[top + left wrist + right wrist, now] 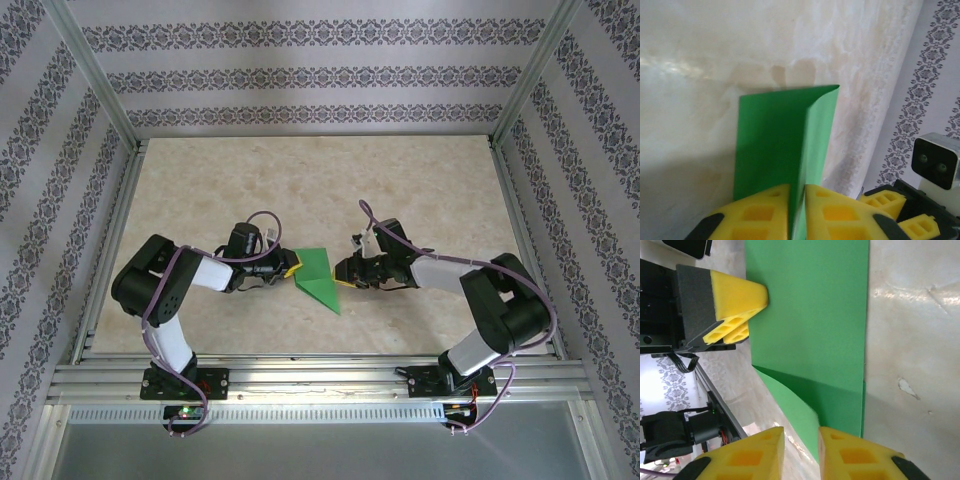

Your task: Fold a paper plane with a square sheet of paper (pick it up from the middle)

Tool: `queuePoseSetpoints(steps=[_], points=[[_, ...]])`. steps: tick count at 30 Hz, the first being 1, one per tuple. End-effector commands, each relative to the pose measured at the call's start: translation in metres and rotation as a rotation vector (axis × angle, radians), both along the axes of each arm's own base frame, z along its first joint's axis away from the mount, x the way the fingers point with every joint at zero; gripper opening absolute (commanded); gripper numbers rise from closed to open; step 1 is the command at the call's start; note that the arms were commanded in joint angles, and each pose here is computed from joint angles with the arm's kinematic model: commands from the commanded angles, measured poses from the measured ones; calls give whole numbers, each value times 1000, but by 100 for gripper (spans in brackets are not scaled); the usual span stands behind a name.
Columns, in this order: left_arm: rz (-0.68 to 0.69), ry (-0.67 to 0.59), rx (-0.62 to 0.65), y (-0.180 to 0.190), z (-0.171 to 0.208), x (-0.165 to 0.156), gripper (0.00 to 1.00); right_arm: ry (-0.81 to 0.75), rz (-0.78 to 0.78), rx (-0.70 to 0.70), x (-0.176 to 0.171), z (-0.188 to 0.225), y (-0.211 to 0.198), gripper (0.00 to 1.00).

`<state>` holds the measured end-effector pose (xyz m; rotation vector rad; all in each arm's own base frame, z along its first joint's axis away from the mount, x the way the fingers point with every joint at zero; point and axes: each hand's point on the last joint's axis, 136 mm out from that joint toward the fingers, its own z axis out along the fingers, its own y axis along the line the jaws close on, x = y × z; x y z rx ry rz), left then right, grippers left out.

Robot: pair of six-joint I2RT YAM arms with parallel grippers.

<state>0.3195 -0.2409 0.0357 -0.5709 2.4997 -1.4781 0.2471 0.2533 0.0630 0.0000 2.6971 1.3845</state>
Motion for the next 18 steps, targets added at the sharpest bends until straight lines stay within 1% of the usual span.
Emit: queuePoseSetpoints(steps=[1, 4, 7, 9, 12, 14, 16, 18], points=[[17, -75, -50, 0, 21, 13, 10, -71, -50, -93, 5, 3, -18, 28], [47, -82, -28, 6, 23, 12, 5, -202, -107, -212, 8, 7, -38, 34], [81, -90, -13, 11, 26, 12, 3, -422, -95, -313, 5, 18, -44, 37], [101, -92, 1, 15, 28, 13, 2, -608, -34, -409, -2, 24, -41, 38], [130, -89, 23, 19, 29, 12, 1, -856, 92, -509, -17, 29, -27, 39], [152, -88, 40, 23, 30, 11, 1, -958, 144, -551, -25, 30, -17, 39], [163, -82, 58, 26, 29, 9, 2, -1021, 198, -574, -31, 29, -8, 38], [168, -82, 65, 27, 29, 7, 2, -1082, 268, -595, -36, 27, 5, 35]])
